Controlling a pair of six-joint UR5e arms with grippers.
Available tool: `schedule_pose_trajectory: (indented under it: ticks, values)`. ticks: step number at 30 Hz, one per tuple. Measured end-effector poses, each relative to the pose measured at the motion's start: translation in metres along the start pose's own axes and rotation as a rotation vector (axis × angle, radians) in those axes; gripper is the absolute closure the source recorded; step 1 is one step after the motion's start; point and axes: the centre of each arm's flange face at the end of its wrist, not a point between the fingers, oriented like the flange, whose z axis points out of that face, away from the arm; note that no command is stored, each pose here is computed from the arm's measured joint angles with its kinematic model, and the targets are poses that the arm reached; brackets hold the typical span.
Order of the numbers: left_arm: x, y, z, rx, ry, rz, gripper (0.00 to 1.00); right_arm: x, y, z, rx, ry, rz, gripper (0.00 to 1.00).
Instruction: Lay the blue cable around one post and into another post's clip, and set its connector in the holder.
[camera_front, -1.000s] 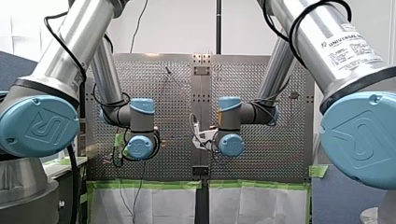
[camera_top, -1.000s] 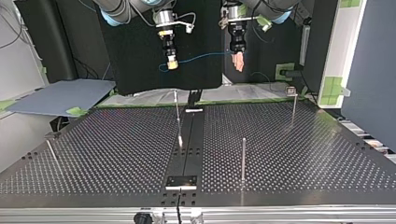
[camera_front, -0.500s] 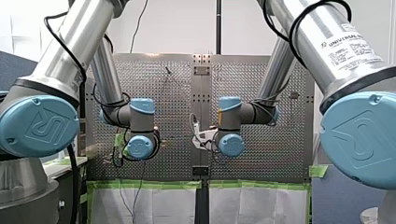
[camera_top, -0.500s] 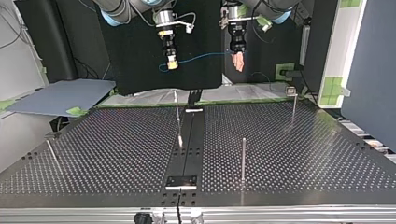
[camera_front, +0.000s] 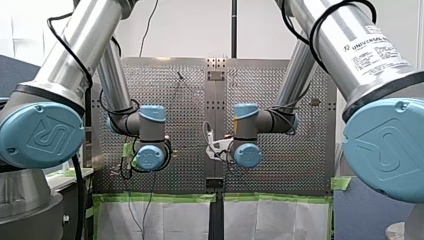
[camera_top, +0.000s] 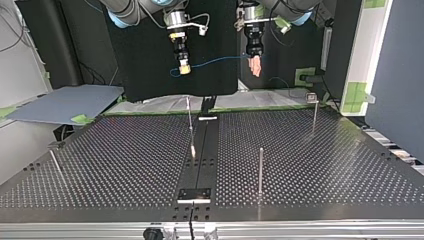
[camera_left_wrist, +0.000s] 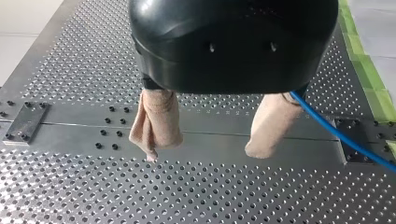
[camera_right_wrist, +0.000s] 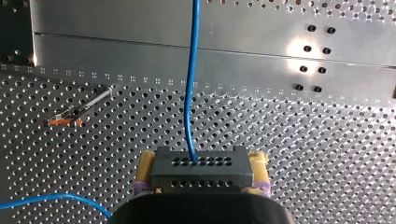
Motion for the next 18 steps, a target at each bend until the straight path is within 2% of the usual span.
schedule_pose_trajectory:
  ticks: [15, 18]
  values:
    - [0.0001, -0.0003, -0.0005, 0.001, 0.001, 0.001, 0.0, -0.0002, -0.0004, -0.0007, 0.001, -0.001, 0.0, 0.99]
    - [0.0001, -0.0005, -0.0008, 0.001, 0.001, 0.002, 0.0, -0.0053, 0.0, -0.0032, 0.002, -0.017, -0.003, 0.99]
